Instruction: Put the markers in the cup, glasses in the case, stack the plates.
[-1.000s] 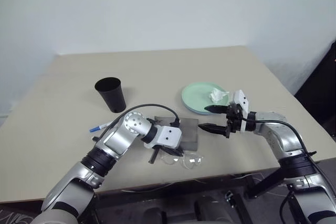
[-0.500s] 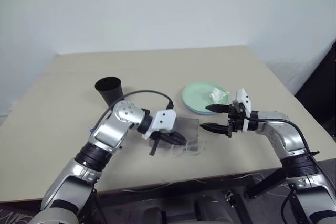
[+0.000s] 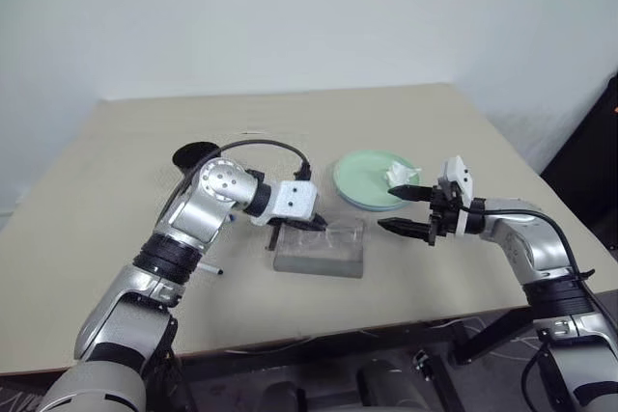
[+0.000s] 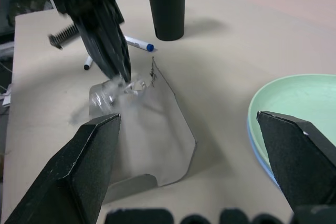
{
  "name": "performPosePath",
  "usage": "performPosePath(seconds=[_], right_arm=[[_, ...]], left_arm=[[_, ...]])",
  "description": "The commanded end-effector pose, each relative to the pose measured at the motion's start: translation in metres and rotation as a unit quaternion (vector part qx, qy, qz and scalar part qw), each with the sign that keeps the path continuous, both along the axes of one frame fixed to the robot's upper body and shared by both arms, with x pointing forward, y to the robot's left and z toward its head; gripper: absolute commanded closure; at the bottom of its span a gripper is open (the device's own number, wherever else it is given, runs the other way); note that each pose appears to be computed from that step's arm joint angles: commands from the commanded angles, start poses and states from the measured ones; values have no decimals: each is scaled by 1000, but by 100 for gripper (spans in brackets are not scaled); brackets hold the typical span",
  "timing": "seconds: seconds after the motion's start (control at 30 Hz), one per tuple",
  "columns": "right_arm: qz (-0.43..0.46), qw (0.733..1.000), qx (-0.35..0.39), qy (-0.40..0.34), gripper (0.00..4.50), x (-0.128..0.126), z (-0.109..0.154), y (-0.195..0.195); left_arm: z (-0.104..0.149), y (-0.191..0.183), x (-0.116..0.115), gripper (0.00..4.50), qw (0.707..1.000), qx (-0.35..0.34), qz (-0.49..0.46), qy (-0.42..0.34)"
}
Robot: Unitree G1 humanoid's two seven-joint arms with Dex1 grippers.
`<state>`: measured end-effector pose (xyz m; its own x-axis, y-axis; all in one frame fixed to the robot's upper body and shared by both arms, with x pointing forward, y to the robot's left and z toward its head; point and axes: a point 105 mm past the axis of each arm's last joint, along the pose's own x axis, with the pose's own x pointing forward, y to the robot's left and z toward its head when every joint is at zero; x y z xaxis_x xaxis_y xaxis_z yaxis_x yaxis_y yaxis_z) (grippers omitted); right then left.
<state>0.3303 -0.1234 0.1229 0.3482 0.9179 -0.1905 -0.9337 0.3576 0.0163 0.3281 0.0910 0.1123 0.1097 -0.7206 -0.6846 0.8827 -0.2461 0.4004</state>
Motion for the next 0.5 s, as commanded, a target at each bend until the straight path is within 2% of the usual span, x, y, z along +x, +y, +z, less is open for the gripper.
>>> performPosePath(seconds=[0.03,0.5], right_arm=[[-17,999,2,-31,0,5,15,-10],[-23,999,4,-27,0,2,10,-9]], left_arm=[[0,-1,6,445,999,32,-12,-43],[-18,-10,20,445,995,69,-2,-71]])
